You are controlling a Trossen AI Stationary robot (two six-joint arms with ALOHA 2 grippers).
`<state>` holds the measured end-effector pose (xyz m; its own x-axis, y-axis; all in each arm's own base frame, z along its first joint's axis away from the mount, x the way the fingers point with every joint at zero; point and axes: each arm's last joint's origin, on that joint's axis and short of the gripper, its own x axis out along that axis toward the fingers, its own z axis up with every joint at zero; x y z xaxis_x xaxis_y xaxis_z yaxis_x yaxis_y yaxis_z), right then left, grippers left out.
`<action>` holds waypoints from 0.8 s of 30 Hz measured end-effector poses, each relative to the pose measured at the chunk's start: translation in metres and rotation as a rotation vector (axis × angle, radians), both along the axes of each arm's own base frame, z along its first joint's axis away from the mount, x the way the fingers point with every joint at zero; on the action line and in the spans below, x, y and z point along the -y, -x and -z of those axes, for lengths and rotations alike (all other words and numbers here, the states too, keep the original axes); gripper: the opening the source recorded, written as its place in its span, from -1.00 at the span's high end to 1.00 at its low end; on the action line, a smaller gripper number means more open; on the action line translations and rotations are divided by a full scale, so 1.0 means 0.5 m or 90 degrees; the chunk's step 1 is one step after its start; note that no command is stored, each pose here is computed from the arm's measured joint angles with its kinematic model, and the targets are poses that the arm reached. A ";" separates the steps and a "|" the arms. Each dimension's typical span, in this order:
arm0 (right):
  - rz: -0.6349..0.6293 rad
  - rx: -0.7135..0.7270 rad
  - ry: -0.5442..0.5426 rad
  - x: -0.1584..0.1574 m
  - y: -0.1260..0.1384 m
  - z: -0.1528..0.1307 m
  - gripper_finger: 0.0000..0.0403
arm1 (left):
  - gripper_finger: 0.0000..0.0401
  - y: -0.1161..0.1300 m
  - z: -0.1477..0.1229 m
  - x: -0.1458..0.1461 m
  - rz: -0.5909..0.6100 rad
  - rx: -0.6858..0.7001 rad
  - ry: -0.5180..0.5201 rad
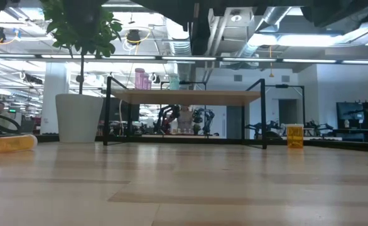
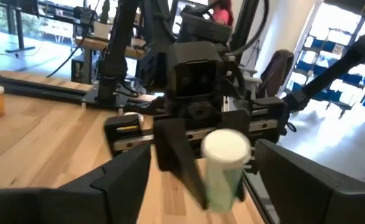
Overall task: Pick and place medicine bottles onto shelf by color
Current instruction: Put the blue pill bottle aligned with the other blue pill bottles on the shelf
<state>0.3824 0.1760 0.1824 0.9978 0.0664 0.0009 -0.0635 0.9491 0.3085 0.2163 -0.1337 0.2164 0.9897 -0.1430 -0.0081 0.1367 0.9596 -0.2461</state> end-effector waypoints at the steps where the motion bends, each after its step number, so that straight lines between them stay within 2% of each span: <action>1: 0.002 0.000 0.000 0.002 -0.001 0.000 0.34 | -0.40 -0.005 -0.006 0.002 -0.001 -0.004 -0.004; 7: 0.002 -0.001 0.000 0.002 -0.001 0.000 0.34 | -0.60 -0.023 -0.027 0.010 -0.012 -0.044 -0.042; 14: 0.002 0.000 0.000 0.002 -0.001 0.000 0.34 | -0.61 -0.023 -0.028 0.011 -0.018 -0.044 -0.039; 24: 0.003 0.000 -0.001 0.002 -0.001 0.000 0.34 | -0.29 -0.024 -0.026 0.012 -0.006 -0.050 -0.024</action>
<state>0.3831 0.1749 0.1826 0.9981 0.0623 0.0008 -0.0595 0.9490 0.3097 0.2284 -0.1398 0.2292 0.9871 -0.1317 -0.0915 0.1091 0.9697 -0.2187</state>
